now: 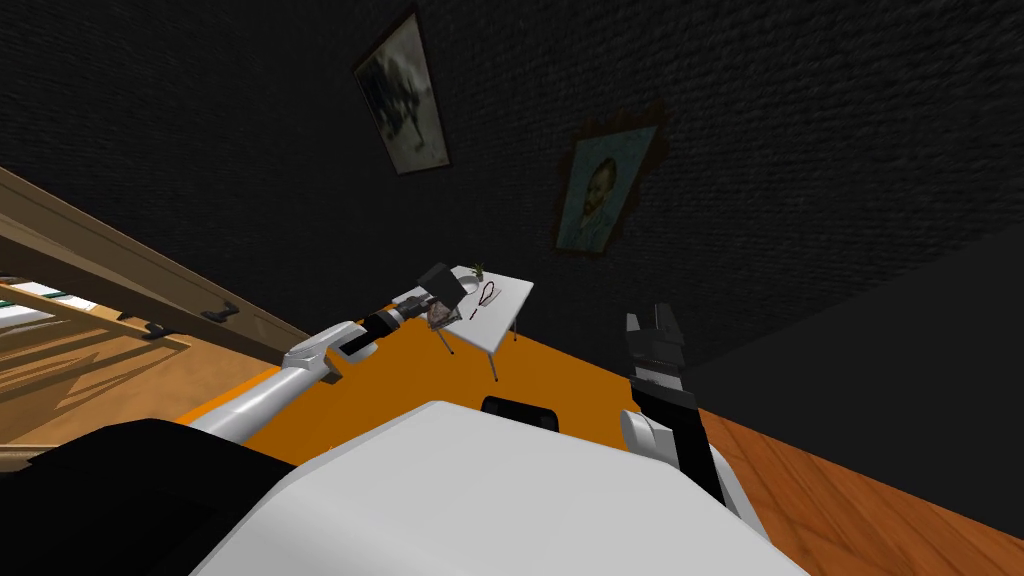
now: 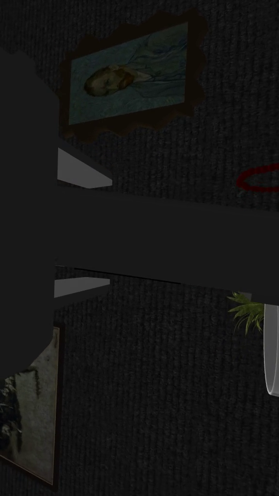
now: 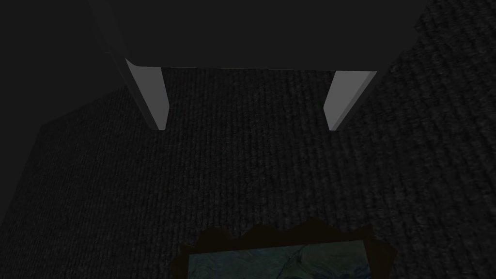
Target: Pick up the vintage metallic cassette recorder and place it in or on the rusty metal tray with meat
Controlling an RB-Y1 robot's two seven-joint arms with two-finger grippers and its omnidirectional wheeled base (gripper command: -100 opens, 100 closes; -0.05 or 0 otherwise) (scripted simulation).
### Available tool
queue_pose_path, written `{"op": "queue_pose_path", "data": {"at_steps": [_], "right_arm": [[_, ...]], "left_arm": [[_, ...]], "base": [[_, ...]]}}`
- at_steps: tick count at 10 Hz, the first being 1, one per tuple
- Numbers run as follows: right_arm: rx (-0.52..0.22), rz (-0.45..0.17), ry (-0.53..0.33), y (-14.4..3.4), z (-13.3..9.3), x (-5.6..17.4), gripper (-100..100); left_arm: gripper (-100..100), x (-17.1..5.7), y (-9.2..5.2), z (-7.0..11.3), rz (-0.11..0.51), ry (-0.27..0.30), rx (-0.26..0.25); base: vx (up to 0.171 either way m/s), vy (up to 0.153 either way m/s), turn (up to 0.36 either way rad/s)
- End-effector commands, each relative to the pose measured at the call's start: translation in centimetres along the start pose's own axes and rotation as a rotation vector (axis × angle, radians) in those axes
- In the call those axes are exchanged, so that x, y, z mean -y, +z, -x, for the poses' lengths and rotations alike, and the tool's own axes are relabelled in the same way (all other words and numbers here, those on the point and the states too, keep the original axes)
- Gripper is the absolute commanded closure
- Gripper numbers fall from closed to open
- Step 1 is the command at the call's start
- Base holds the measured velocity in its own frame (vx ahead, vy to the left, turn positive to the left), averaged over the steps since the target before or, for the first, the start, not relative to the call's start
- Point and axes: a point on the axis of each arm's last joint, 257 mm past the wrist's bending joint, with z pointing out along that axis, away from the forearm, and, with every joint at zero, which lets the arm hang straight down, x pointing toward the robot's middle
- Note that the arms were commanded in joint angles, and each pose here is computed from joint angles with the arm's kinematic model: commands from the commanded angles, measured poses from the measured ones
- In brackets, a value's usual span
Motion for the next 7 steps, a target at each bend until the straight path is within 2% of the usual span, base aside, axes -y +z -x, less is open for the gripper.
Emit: {"op": "queue_pose_path", "data": {"at_steps": [1,4,7], "right_arm": [[0.0,0.0,0.0,0.0,0.0,0.0,0],[0.0,0.0,0.0,0.0,0.0,0.0,0],[0.0,0.0,0.0,0.0,0.0,0.0,0]], "left_arm": [[100,0.1,0.7,0.6,0.004,-0.033,0.009],[100,0.4,1.5,1.3,0.006,-0.073,0.019],[100,0.8,2.5,2.1,0.007,-0.117,0.032]], "base": [[0.013,0.135,-0.02],[0.042,0.097,-0.012],[0.029,0.129,-0.019]]}}
